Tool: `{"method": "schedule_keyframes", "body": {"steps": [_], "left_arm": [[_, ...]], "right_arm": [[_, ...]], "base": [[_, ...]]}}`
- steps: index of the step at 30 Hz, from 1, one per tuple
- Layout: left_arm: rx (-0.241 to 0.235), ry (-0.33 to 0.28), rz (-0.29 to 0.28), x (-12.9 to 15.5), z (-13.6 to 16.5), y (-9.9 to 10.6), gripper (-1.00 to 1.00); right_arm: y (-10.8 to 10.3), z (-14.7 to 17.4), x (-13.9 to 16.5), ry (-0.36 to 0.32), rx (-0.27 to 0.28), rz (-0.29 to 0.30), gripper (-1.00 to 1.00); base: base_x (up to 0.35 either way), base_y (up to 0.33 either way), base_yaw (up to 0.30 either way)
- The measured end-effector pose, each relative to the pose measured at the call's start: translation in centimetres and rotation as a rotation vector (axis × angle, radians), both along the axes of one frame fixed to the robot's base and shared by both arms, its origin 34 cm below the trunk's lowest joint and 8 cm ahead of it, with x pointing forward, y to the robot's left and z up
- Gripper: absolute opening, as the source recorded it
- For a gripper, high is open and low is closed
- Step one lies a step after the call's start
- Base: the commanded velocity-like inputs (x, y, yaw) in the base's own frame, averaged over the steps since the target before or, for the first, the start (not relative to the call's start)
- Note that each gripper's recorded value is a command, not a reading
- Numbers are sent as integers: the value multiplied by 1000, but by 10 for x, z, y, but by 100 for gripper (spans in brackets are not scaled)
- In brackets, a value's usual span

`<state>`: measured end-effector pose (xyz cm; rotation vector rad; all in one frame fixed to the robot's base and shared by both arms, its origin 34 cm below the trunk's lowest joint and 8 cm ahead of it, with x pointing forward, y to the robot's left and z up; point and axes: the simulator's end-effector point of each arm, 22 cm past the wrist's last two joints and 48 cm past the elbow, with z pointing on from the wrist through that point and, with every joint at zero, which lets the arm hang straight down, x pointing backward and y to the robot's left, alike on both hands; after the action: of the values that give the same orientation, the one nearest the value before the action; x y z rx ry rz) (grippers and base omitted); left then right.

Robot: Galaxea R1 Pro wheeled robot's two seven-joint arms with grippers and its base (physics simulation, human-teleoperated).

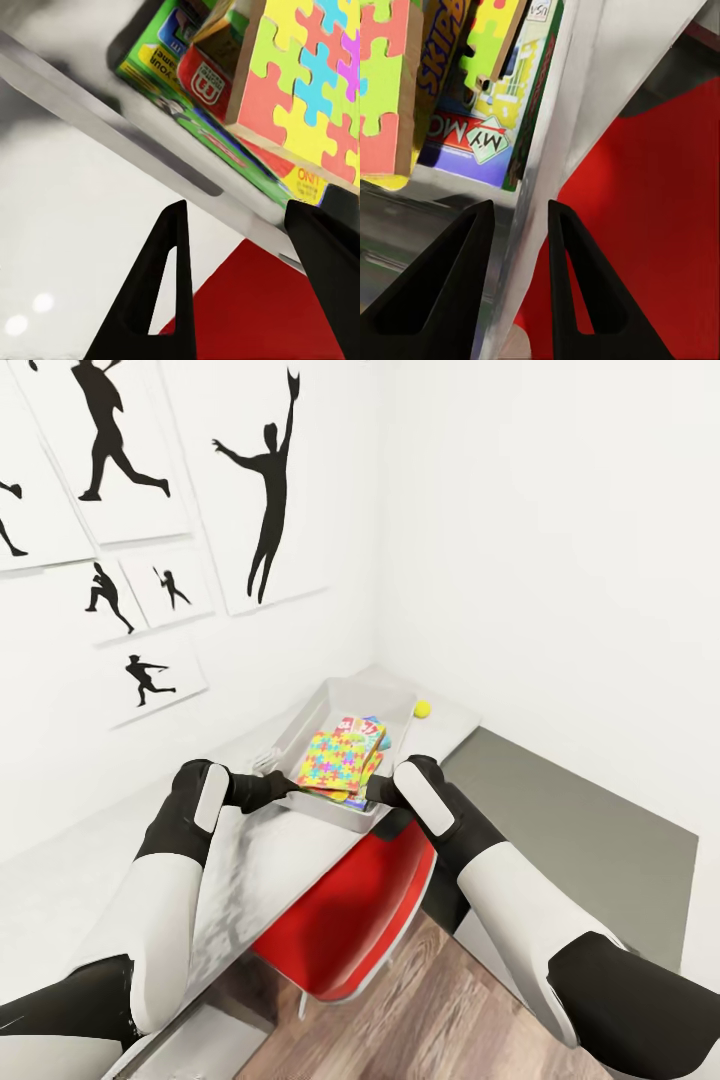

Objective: Put all the toys in the child's room - the three board games (two on the bed and one on the table), the two jigsaw puzzles on the table, and the tennis ball on the table - inside the toy box on the table in the child's room.

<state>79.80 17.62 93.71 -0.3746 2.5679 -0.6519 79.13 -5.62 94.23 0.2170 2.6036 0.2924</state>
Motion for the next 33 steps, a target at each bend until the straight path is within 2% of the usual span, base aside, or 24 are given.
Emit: {"method": "schedule_keyframes", "body": {"steps": [14, 25, 33], "left_arm": [[-1, -6, 0, 0, 4, 0, -100], [-1, -23, 0, 1, 16, 0, -100], [-1, -36, 0, 2, 24, 0, -100]], "right_arm": [[0, 4, 0, -6, 1, -1, -100], [0, 16, 1, -23, 1, -1, -100], [0, 24, 2, -36, 2, -1, -100]], "base": [[-82, 148, 0], [-14, 20, 0], [-144, 60, 0]]}}
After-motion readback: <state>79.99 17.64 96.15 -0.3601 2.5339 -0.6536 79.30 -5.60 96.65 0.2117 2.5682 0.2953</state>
